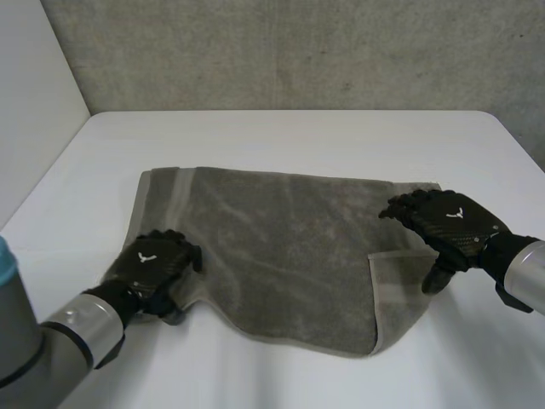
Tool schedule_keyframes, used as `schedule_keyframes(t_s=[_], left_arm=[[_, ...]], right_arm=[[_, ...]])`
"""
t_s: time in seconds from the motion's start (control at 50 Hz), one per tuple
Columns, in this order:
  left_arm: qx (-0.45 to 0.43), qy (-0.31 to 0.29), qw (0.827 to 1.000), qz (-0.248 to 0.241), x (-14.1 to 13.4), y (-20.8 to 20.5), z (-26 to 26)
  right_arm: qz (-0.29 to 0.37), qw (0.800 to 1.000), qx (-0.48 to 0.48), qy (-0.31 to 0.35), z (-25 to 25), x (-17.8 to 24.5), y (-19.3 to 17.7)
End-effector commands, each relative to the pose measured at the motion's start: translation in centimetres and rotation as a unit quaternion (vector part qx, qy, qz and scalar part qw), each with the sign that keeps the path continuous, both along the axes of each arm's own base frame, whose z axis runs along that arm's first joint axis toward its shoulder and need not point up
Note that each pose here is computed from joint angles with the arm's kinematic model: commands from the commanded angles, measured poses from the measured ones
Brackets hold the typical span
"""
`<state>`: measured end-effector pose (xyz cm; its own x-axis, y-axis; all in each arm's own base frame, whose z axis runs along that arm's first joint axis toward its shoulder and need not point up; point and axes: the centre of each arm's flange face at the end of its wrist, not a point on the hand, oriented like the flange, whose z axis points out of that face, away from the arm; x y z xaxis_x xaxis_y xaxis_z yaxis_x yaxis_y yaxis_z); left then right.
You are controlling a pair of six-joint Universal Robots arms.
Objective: Fold the towel.
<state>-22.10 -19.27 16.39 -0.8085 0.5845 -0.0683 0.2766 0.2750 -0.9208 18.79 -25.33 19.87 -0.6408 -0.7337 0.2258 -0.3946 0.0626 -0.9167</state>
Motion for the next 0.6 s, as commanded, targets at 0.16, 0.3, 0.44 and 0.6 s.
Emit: schedule_keyframes(t_s=[0.16, 0.3, 0.44, 0.6], left_arm=[[0.016, -0.004, 0.999, 0.045, 2.2, 0.1, 0.4], [0.035, -0.010, 0.997, 0.065, 2.9, 0.0, -0.5], [0.060, -0.015, 0.996, 0.070, 2.9, -0.1, -1.7], [0.073, -0.021, 0.995, 0.066, 2.5, -0.5, -2.7]], right_arm=[[0.130, 0.989, -0.026, 0.060, -0.5, 1.2, -1.1], [0.154, 0.979, -0.026, 0.135, -2.8, 0.8, -2.7], [0.157, 0.974, -0.017, 0.160, -4.8, 1.4, -4.2], [0.170, 0.971, -0.017, 0.167, -6.0, 2.7, -5.1]])
